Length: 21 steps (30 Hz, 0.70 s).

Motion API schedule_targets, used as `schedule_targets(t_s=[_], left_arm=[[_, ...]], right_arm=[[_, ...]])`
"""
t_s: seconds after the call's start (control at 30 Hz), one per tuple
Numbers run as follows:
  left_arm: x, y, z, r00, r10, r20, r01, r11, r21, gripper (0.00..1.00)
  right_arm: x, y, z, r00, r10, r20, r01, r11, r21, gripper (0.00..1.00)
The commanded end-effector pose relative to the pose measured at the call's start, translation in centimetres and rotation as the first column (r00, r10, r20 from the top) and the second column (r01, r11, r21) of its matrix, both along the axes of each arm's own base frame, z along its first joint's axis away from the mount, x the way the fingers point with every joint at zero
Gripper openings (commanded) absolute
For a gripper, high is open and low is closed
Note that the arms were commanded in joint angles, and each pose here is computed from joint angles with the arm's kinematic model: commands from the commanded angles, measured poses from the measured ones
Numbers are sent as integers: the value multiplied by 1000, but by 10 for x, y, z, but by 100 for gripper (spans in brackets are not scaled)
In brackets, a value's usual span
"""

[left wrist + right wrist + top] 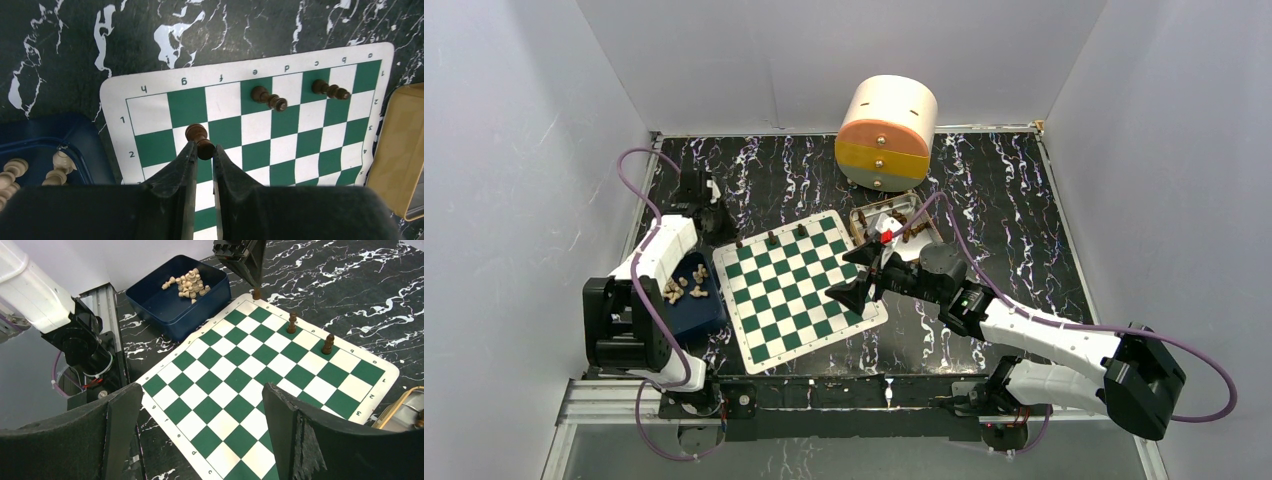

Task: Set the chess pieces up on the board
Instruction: Place the chess piece on the chessboard.

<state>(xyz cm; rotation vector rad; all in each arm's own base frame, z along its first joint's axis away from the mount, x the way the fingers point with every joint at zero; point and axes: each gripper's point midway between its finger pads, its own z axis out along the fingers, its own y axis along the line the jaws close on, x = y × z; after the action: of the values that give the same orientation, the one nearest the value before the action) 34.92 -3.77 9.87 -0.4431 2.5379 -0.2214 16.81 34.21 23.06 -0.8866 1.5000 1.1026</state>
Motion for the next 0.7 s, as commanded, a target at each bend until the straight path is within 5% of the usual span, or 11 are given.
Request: schedule_targets(t_s=[0.0,0.67], left_arm=[[-1,2,-6,1000,15,10,-14,999,-51,0],[-5,27,-39,997,50,-54,-54,996,-76,0]], right_arm=[[1,1,21,999,-4,34,2,999,49,99],[1,7,20,1000,4,-14,-3,998,63,99]])
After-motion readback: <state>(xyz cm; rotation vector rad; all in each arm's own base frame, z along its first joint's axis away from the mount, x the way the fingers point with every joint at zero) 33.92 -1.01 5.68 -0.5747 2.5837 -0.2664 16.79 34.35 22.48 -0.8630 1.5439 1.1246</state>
